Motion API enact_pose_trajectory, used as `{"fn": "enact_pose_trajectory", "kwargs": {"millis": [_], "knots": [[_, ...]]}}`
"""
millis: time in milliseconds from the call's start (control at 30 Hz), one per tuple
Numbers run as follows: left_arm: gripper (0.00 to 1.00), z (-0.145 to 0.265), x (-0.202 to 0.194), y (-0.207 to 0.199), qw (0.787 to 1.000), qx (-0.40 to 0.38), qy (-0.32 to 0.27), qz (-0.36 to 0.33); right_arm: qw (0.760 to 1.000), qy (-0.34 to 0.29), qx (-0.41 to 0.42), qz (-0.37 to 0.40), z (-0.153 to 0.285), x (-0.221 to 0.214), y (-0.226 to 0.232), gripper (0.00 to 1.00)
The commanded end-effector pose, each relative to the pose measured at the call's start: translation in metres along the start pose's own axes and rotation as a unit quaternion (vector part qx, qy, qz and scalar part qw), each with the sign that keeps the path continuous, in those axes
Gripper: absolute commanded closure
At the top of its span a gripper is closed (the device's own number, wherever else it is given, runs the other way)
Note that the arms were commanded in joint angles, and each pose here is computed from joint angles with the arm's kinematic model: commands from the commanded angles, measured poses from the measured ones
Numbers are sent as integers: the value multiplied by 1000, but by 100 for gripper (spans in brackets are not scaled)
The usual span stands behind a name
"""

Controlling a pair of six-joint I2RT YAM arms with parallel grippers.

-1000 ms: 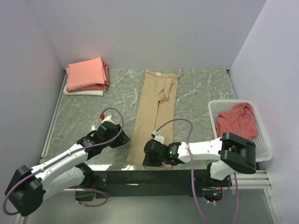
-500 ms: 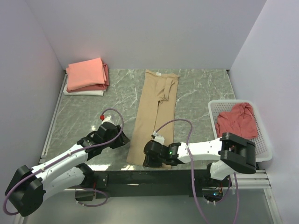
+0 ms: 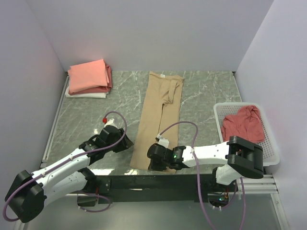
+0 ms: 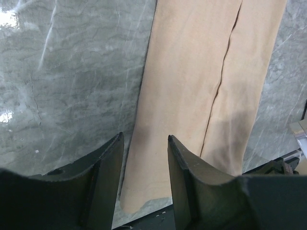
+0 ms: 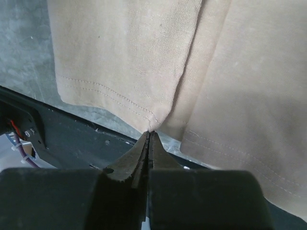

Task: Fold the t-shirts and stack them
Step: Fold the tshirt

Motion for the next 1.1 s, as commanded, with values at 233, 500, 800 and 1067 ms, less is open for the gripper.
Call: {"fn": "enact_pose_trajectory", "kwargs": {"millis": [233,500,800,1067], "knots": [[53,-3,1,-5,1000,-17,0,-3,999,-30,9,0,22,3,9,100],[52,-7,-1,-2,1000,-12,7,-7,1000,-20,-1,9,23,-6,6,100],[55,-13,-14,6,999,-13,47,-20,1000,-13,-17,11,18,-10,1,100],[60,-13,-38,32,995,4,89,-34,1000,-11,-26,10,15,-10,-5,100]]}}
Point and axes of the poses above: each gripper's point midway between its finger pads, its own z axis back along the fingers, its own y axis along the line the jaws close on, x = y × z, the point moved 6 cm from there along z, back along the fingers, and after that the axes turned 10 degrees about z, right-handed, at the moved point
